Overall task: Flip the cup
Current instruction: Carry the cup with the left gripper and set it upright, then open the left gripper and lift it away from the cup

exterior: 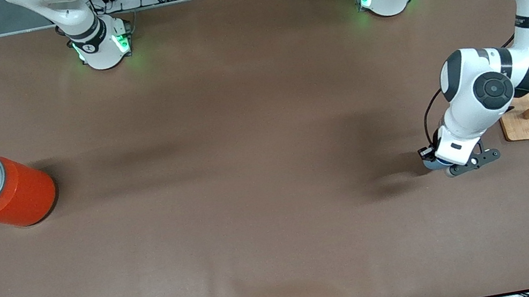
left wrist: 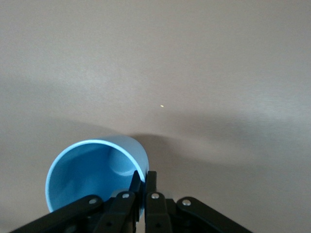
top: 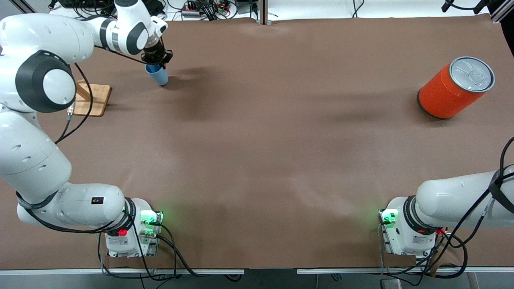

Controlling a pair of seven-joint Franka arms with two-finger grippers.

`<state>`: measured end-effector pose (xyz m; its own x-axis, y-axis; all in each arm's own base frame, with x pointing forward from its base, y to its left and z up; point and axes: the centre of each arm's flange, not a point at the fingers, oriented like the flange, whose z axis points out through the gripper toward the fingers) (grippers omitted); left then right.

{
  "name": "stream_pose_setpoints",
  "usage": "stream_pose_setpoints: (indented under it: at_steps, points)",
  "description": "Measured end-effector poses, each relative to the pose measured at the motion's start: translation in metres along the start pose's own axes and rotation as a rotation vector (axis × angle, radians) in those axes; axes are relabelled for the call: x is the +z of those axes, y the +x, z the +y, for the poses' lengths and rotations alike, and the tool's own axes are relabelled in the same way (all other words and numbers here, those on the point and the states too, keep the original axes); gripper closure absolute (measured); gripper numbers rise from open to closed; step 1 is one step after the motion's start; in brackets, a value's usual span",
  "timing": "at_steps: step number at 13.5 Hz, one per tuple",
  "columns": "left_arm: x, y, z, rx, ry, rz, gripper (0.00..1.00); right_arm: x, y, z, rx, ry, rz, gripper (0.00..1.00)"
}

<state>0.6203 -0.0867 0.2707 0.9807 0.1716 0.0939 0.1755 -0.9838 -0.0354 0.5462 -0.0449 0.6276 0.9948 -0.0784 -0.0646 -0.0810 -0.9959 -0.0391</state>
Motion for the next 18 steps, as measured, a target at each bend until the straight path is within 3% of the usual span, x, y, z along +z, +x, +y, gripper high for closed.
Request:
stream_pose_setpoints:
  at_steps: [2, 4, 7, 10, 11, 15, 18]
  points:
    - [0.002, 0.000, -0.003, 0.001, 0.003, 0.003, 0.90, 0.001, -0.002, -0.006, -0.011, 0.000, -0.015, 0.00]
    - [0.001, 0.000, -0.001, 0.004, 0.001, 0.005, 0.70, 0.001, -0.002, -0.005, -0.010, 0.000, -0.017, 0.00]
    - [-0.013, 0.008, 0.000, 0.001, -0.005, 0.031, 0.38, 0.000, 0.006, -0.004, -0.008, 0.000, 0.030, 0.00]
    - [-0.057, 0.027, 0.001, -0.010, 0.015, 0.034, 0.07, 0.001, 0.003, -0.005, -0.015, 0.000, -0.001, 0.00]
    - [-0.076, 0.033, 0.002, -0.012, 0.026, 0.025, 0.00, 0.001, 0.000, -0.007, -0.029, 0.000, -0.020, 0.00]
    - [-0.141, 0.045, 0.014, -0.011, 0.054, -0.010, 0.00, 0.004, -0.009, -0.019, -0.059, -0.005, -0.087, 0.00]
    - [-0.169, 0.043, 0.020, -0.029, 0.030, -0.053, 0.00, 0.001, -0.013, -0.013, -0.050, -0.005, -0.101, 0.00]
